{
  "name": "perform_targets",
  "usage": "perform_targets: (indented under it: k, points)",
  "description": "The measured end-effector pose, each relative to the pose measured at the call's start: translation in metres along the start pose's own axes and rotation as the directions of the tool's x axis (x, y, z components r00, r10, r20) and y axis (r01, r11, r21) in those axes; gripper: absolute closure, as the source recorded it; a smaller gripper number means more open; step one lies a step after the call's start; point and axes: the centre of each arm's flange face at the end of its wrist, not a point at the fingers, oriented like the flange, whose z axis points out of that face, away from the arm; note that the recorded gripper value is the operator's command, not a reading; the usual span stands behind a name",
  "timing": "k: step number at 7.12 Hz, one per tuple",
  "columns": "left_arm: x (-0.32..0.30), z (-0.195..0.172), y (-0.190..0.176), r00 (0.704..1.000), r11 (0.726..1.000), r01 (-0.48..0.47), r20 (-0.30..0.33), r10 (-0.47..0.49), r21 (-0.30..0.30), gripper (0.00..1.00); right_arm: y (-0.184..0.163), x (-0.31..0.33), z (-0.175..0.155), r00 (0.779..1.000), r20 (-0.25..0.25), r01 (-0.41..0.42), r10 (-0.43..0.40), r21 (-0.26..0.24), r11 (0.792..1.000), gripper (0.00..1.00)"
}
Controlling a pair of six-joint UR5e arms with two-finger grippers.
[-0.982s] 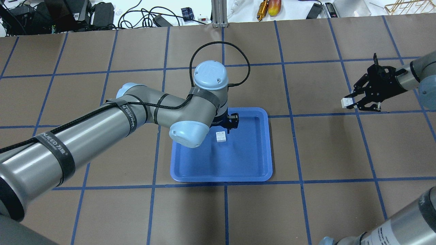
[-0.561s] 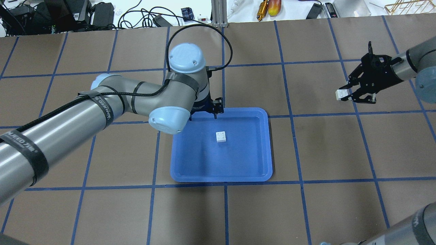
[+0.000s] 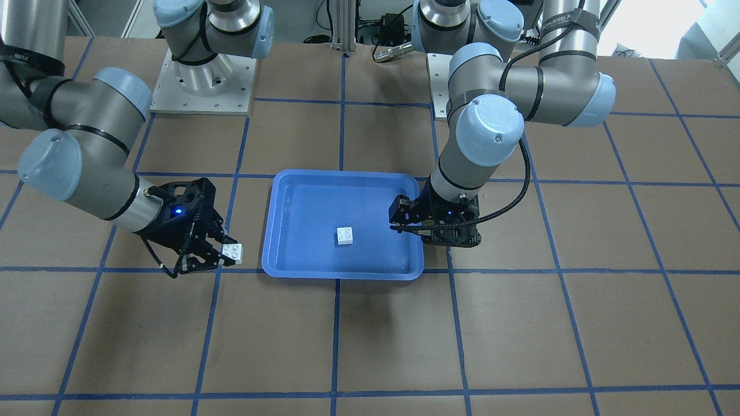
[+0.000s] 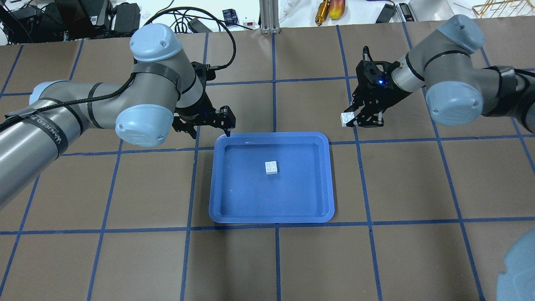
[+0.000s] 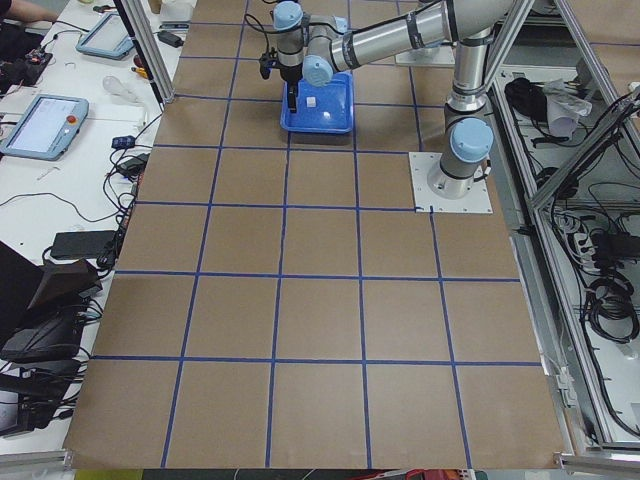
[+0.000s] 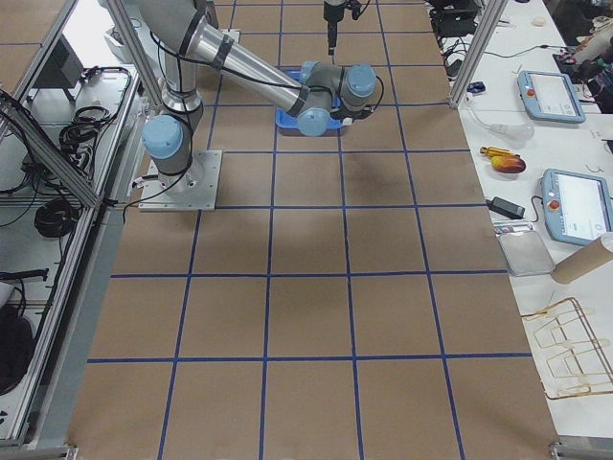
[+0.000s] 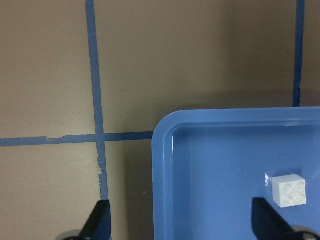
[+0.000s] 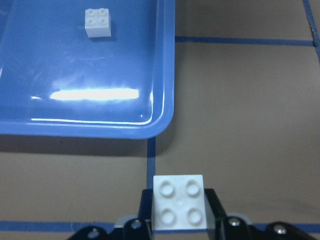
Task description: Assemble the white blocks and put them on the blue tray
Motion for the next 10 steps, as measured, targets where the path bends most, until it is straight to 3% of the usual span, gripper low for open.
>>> perform_targets:
  k: [1, 3, 7, 10]
  points:
    - [0.002, 0.015, 0.003, 0.999, 0.999, 0.020, -0.047, -0.021, -0.031, 0.79, -0.021, -0.003, 0.014, 1.000, 0.019, 0.010, -0.010, 0.011, 1.000, 1.00]
    - [0.013, 0.041, 0.013, 0.997, 0.998, 0.018, -0.074, -0.022, -0.053, 0.96, -0.056, -0.006, 0.042, 0.999, 0.036, 0.018, -0.019, 0.032, 0.999, 1.00]
    - [0.025, 0.098, 0.037, 0.996, 0.999, 0.028, -0.079, -0.030, -0.033, 1.00, -0.079, -0.033, 0.094, 1.000, 0.000, -0.001, 0.001, 0.023, 1.000, 1.00]
    - [0.045, 0.118, 0.048, 0.993, 0.996, 0.060, -0.100, -0.066, -0.062, 1.00, -0.097, -0.058, 0.125, 1.000, -0.011, -0.001, 0.002, 0.022, 1.000, 1.00]
